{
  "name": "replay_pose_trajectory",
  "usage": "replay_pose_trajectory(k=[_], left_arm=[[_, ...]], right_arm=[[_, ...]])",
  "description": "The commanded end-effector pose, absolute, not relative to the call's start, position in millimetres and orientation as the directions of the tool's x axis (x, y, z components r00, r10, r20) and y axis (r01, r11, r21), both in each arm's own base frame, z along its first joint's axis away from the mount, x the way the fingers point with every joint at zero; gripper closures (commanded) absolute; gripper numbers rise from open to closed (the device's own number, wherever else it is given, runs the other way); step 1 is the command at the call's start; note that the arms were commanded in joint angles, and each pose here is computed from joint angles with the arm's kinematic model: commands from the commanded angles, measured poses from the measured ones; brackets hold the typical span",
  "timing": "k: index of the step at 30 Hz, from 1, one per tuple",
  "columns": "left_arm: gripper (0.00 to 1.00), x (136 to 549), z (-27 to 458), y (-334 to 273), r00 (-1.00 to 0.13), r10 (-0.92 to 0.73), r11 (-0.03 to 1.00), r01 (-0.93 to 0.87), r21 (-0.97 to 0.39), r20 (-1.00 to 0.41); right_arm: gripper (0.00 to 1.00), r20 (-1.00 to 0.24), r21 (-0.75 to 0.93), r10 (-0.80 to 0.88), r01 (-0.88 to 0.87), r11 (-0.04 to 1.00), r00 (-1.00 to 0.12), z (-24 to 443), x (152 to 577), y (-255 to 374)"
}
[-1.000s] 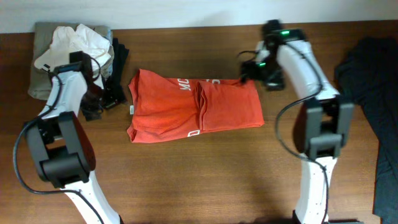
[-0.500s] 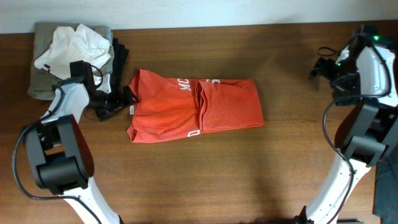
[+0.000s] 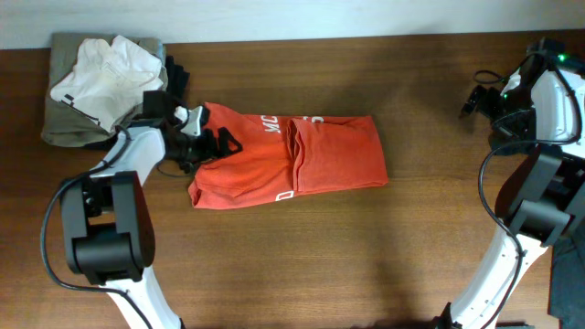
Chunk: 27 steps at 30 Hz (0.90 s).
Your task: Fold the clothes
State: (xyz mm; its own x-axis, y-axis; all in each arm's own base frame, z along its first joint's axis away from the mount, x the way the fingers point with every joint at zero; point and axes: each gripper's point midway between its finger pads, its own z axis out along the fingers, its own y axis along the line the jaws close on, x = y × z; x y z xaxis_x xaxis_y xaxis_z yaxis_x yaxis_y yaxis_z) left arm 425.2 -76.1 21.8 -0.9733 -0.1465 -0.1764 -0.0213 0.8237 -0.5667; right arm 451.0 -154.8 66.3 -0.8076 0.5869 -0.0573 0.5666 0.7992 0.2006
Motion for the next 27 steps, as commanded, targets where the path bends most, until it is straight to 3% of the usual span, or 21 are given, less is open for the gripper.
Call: replay_pose_trajectory(k=[1, 3, 4, 5, 6, 8, 14, 17, 20, 27], left_arm=[[0.02, 400.6, -21.4, -64.0, -0.982, -0.179, 0.867, -0.130, -0.480, -0.058], [0.07, 402.4, -21.2, -63.9, -0.982, -0.179, 0.868, -0.126, -0.480, -0.065], [0.18, 404.8, -21.3, -62.8, -0.980, -0.184, 0.870, -0.128, -0.477, -0.074], [0.35, 407.3, -22.9, -58.8, -0.976, -0.204, 0.877, -0.146, -0.457, -0.079], [0.62, 409.3, -24.4, -54.9, -0.973, -0.217, 0.885, -0.159, -0.437, -0.086], [0.96, 410.8, -27.4, -45.3, -0.969, -0.226, 0.904, -0.171, -0.392, -0.098], [1.00, 419.5, -18.6, -20.3, -0.956, -0.272, 0.908, -0.216, -0.359, -0.113], [1.00, 423.0, 3.3, 16.7, -0.939, -0.324, 0.919, -0.284, -0.273, -0.115], [1.00, 430.0, 38.5, 42.9, -0.923, -0.346, 0.930, -0.314, -0.192, -0.170], [1.00, 450.7, 141.0, 22.7, -0.894, -0.282, 0.953, -0.218, -0.212, -0.348]], right_arm=[[0.01, -0.105, 0.207, 0.588, 0.561, 0.802, -0.802, 86.0, 456.0, -156.4], [0.01, -0.105, 0.207, 0.588, 0.561, 0.802, -0.802, 86.0, 456.0, -156.4], [0.01, -0.105, 0.207, 0.588, 0.561, 0.802, -0.802, 86.0, 456.0, -156.4], [0.01, -0.105, 0.207, 0.588, 0.561, 0.802, -0.802, 86.0, 456.0, -156.4], [0.01, -0.105, 0.207, 0.588, 0.561, 0.802, -0.802, 86.0, 456.0, -156.4], [0.01, -0.105, 0.207, 0.588, 0.561, 0.802, -0.802, 86.0, 456.0, -156.4], [0.01, -0.106, 0.207, 0.588, 0.561, 0.802, -0.802, 86.2, 456.1, -156.4], [0.01, -0.105, 0.207, 0.588, 0.561, 0.802, -0.802, 86.0, 456.0, -156.4], [0.01, -0.105, 0.207, 0.588, 0.561, 0.802, -0.802, 86.0, 456.0, -156.4], [0.01, -0.105, 0.207, 0.588, 0.561, 0.802, -0.802, 86.0, 456.0, -156.4]])
